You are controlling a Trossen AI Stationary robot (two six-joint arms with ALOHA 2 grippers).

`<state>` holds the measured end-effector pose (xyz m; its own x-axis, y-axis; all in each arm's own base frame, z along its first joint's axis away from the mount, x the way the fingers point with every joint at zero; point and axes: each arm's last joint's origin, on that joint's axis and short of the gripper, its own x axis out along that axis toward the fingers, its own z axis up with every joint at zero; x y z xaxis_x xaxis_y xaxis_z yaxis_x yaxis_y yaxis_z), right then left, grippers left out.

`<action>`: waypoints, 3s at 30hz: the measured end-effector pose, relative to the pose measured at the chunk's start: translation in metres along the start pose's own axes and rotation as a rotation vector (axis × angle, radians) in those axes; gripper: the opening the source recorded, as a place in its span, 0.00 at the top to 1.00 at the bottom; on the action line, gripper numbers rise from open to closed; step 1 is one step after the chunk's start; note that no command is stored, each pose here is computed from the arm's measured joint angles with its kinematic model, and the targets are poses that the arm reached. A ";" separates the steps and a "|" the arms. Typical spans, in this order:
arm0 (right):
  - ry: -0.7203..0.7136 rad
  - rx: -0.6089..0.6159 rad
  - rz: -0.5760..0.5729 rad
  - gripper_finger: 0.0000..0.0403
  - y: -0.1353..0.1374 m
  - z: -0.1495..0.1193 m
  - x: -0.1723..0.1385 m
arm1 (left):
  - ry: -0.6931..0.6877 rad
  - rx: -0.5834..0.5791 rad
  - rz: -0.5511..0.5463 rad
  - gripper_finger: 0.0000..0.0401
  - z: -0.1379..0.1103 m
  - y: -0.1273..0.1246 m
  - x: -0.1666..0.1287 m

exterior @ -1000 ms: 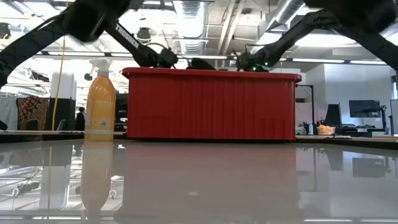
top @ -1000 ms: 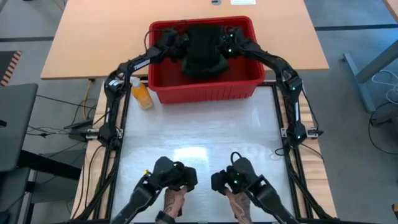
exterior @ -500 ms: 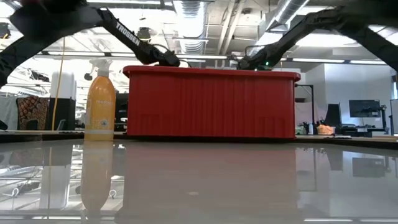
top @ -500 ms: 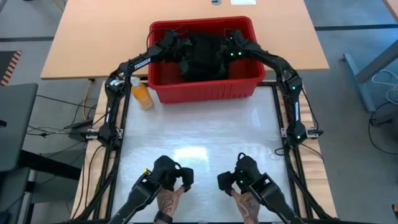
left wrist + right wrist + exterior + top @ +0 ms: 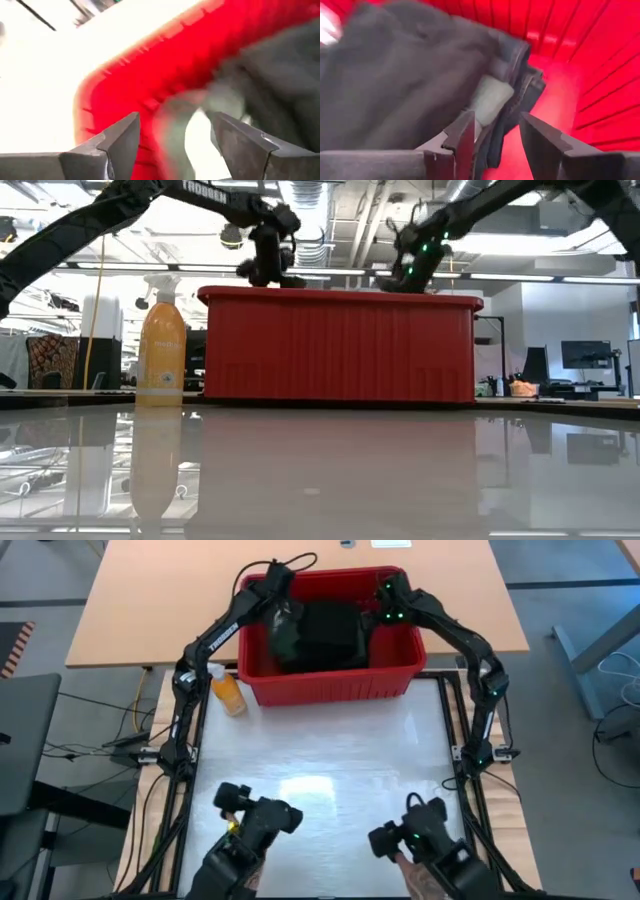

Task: Fold laundry
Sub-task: Put the stacked folded clothes into the red bin, then return to Home Position

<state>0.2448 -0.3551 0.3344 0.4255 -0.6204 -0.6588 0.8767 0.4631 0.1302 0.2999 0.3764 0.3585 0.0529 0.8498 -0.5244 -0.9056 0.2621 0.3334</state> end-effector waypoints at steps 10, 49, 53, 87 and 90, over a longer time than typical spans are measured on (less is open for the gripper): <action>-0.144 -0.029 0.096 0.55 0.012 0.016 -0.094 | -0.072 -0.024 0.006 0.41 0.015 0.017 -0.053; -0.270 -0.343 0.953 0.66 0.173 -0.267 -0.248 | -0.233 0.351 -0.915 0.41 -0.163 -0.094 -0.361; -0.265 -0.414 0.886 0.66 0.184 -0.273 -0.230 | -0.255 0.227 -0.959 0.41 -0.201 -0.071 -0.342; -0.241 -0.171 0.858 0.66 0.112 -0.312 -0.114 | -0.426 -0.530 -1.200 0.41 -0.371 0.042 -0.255; -0.238 -0.161 0.848 0.66 0.103 -0.317 -0.113 | -0.411 -0.534 -1.170 0.41 -0.378 0.050 -0.252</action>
<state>0.2163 -0.0365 0.1871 0.9672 -0.1358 -0.2145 0.2117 0.8977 0.3865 0.0820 0.0030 0.2112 0.9362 0.3513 0.0131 -0.2899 0.7927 -0.5362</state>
